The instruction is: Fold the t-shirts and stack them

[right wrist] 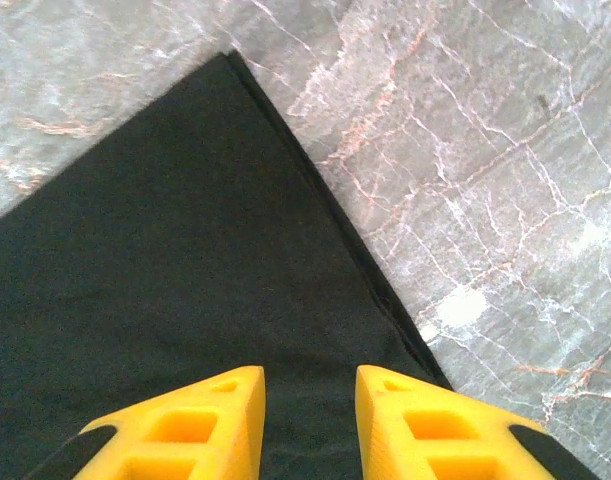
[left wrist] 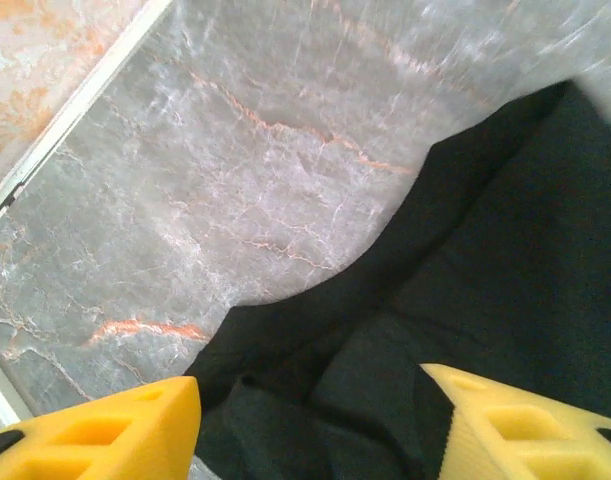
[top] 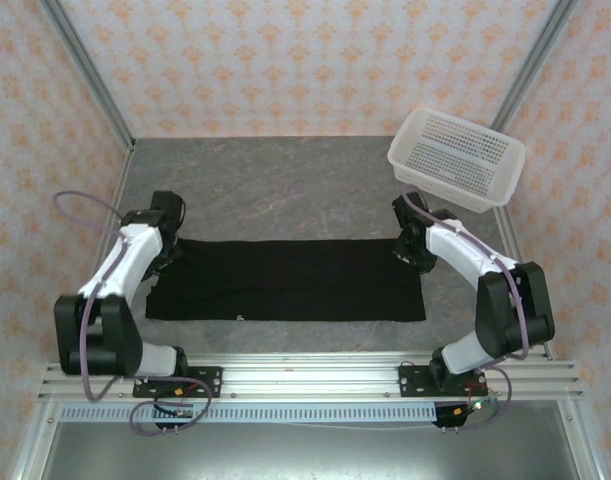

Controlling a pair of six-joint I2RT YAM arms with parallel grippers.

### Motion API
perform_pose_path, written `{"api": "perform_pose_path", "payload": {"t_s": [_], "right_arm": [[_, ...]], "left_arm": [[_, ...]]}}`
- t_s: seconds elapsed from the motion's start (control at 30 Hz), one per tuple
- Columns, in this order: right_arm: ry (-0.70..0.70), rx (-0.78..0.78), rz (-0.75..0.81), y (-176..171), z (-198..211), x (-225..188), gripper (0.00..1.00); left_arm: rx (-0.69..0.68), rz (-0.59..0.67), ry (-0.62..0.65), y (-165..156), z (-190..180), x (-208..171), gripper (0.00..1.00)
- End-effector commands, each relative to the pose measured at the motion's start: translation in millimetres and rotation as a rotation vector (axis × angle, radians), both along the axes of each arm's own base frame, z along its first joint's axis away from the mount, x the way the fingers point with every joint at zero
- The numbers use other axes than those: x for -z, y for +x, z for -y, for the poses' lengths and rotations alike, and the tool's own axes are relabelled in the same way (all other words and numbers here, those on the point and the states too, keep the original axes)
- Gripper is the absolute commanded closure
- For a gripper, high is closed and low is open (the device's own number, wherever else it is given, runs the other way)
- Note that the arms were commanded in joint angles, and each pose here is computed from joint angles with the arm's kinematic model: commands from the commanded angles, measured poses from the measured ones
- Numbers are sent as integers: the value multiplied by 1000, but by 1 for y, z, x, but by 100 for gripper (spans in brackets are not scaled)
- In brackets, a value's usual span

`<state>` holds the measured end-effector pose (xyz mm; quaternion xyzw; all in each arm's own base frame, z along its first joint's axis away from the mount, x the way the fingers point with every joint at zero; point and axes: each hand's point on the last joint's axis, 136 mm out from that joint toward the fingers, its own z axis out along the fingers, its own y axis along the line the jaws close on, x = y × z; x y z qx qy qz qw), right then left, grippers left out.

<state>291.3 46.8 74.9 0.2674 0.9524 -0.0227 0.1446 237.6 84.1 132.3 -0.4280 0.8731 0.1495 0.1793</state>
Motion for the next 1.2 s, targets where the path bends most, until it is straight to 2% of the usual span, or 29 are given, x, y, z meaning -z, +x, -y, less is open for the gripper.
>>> {"api": "perform_pose_path", "payload": {"t_s": [0.0,0.07,0.13,0.33,0.57,0.77,0.87,0.97,1.07,1.17], "right_arm": [[23,-94,54,14,-11,-12,70],[45,-120,53,20,-17,-11,72],[52,-133,49,24,-20,-8,73],[27,-146,-8,33,-21,6,76],[1,-75,-108,37,-9,36,76],[-29,-12,-226,29,-2,60,76],[-71,38,-271,18,9,65,76],[-81,118,-291,3,21,65,76],[-49,234,-308,-15,36,67,76],[-10,277,-322,-27,38,66,76]], "left_arm": [[-69,-61,-170,-33,29,24,65],[-109,-74,-263,-41,44,40,77],[-143,-80,-311,-44,51,53,81],[-199,-156,-300,-35,42,78,90],[-230,-292,-170,-38,4,104,91],[-222,-293,-213,-8,6,120,91],[-208,-251,-244,22,8,123,90],[-123,-184,-312,77,20,126,87],[-7,-201,-360,132,40,136,82],[80,-147,-403,191,67,140,78]]}}
